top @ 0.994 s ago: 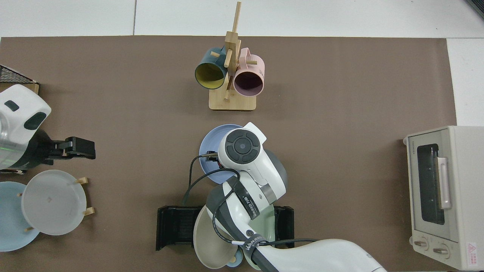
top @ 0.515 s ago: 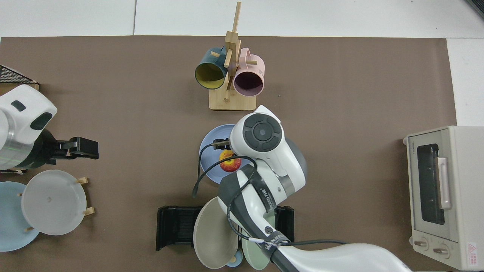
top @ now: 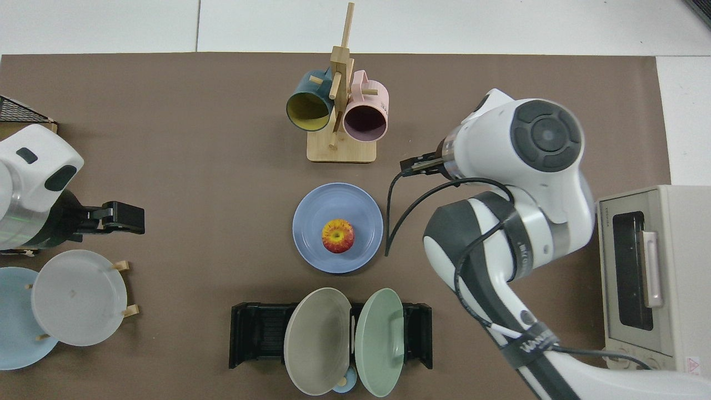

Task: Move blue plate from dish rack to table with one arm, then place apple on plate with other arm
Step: 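Open the right gripper and lift it away from the apple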

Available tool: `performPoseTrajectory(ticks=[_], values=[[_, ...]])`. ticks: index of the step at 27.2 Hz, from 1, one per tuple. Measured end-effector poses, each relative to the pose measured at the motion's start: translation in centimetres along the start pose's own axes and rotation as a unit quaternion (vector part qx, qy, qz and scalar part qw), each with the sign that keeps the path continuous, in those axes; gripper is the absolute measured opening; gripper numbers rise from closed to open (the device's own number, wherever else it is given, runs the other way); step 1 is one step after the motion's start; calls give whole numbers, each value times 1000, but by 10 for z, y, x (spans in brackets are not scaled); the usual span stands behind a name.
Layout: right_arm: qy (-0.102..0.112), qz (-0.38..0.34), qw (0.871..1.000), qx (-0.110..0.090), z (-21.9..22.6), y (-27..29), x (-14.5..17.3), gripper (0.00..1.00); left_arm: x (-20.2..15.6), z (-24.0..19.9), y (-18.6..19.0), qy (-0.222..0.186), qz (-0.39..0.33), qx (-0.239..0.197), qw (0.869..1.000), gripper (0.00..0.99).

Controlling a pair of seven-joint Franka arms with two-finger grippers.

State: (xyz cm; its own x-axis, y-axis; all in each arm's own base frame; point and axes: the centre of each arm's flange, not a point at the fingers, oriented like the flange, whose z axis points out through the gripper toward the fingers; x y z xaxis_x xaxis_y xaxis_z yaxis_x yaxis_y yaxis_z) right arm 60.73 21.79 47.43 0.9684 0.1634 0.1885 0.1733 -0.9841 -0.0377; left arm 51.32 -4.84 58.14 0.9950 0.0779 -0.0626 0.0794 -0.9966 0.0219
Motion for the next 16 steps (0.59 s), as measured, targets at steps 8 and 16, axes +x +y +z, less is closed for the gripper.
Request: performPoseTrajectory(ticks=[8,16], values=[[5,-16,1000,-13,-47,105,-1,1000,0,0,0,0,0,0,1000,991],[-9,5,1000,-23,-82,196,-21,1000,0,0,0,1,-1,0,1000,991]])
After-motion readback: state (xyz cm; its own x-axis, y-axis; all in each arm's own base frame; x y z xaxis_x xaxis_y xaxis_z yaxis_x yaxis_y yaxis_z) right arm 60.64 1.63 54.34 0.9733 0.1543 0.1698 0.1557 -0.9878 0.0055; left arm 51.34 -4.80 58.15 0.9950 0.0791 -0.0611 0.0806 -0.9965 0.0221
